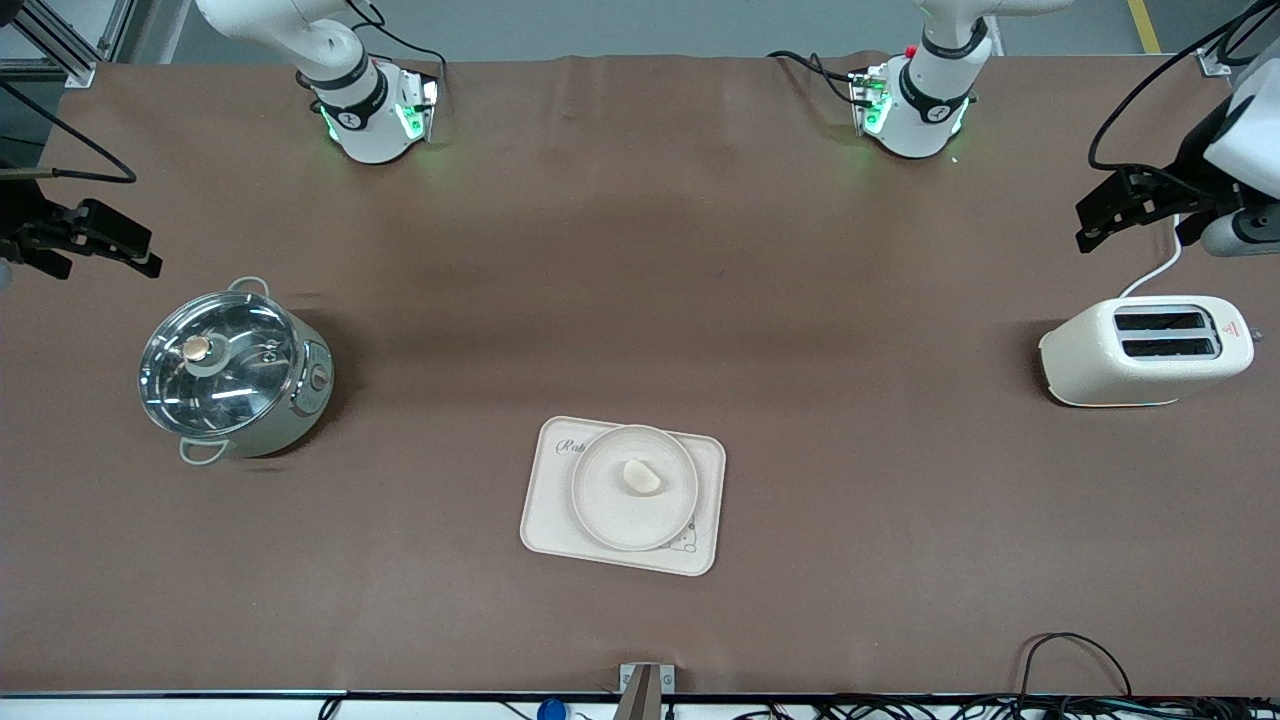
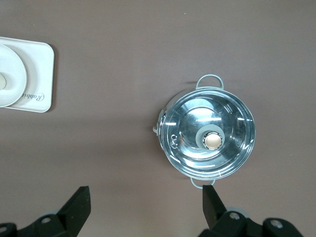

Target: Place bun in plate and plate on tray

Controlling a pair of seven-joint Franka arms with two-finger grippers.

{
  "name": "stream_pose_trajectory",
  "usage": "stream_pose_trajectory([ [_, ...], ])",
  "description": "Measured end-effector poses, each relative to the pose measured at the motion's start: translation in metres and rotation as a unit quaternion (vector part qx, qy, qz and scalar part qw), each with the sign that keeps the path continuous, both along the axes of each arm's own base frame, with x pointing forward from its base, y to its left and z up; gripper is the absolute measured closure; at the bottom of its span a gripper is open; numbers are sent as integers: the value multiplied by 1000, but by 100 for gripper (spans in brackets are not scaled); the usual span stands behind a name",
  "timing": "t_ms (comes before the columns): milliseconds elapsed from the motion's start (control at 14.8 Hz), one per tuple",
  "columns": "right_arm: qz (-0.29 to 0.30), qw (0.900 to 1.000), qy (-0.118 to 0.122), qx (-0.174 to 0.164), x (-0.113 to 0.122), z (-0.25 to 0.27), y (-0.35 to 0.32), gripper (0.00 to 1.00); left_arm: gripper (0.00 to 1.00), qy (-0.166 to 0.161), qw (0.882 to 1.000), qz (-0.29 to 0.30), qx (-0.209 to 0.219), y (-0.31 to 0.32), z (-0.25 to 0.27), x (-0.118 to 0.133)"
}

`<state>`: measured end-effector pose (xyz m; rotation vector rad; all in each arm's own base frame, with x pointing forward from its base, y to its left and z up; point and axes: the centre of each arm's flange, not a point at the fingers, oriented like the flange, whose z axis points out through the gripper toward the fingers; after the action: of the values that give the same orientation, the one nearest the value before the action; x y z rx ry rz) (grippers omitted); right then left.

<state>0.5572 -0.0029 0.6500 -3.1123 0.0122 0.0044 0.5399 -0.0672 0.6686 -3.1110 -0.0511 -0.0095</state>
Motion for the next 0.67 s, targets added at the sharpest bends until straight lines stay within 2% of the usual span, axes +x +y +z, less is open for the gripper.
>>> stream_pose_trajectory([
  [405, -4, 1000, 2, 4, 1, -2, -7, 0, 0, 15, 1000, -7, 1, -4, -7, -25],
  [675, -8, 1000, 6, 3, -1, -5, -12, 0, 0, 13, 1000, -10, 2, -3, -4, -36],
])
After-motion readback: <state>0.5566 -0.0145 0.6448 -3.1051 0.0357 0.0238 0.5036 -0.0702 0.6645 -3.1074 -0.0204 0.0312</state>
